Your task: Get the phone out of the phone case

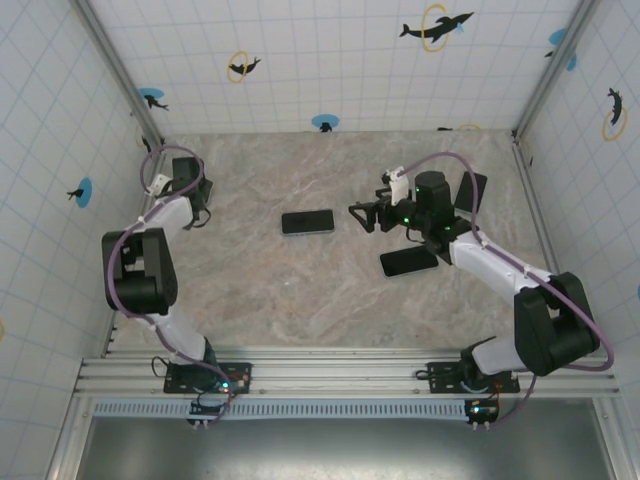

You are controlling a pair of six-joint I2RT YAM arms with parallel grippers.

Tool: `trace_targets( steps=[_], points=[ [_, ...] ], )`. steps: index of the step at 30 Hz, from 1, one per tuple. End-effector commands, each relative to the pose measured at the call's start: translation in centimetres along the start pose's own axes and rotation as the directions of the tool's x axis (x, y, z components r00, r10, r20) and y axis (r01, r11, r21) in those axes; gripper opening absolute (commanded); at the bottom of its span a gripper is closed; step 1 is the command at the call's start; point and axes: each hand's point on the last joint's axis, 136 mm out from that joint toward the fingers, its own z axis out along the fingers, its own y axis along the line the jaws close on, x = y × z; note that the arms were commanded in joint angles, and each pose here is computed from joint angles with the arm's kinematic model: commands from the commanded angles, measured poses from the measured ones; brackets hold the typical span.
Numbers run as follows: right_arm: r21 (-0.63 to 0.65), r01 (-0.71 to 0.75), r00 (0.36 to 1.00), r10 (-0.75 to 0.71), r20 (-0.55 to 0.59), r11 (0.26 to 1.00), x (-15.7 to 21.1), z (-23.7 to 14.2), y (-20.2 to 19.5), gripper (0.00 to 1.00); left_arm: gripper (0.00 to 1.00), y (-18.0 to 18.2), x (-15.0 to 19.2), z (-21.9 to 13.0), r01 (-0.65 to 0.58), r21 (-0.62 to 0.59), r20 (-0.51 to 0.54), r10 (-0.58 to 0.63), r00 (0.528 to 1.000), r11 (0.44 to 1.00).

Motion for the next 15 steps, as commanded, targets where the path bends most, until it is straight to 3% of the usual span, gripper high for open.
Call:
trace_targets(
  steps=[1, 15],
  points=[
    [-0.032, -0.002, 1.000, 0.002, -0.003, 0.999, -1.2, 0.2, 0.9, 1.00, 0.98, 0.3, -0.4, 1.3, 0.021, -0.065, -0.013, -0.022, 1.000, 0.998],
    [-0.024, -0.036, 0.997, 0.034, -0.071, 0.999, 0.6, 1.7, 0.1, 1.00, 0.98, 0.4, -1.2, 5.2, 0.017, -0.211, -0.025, -0.023, 0.999, 0.977]
  ],
)
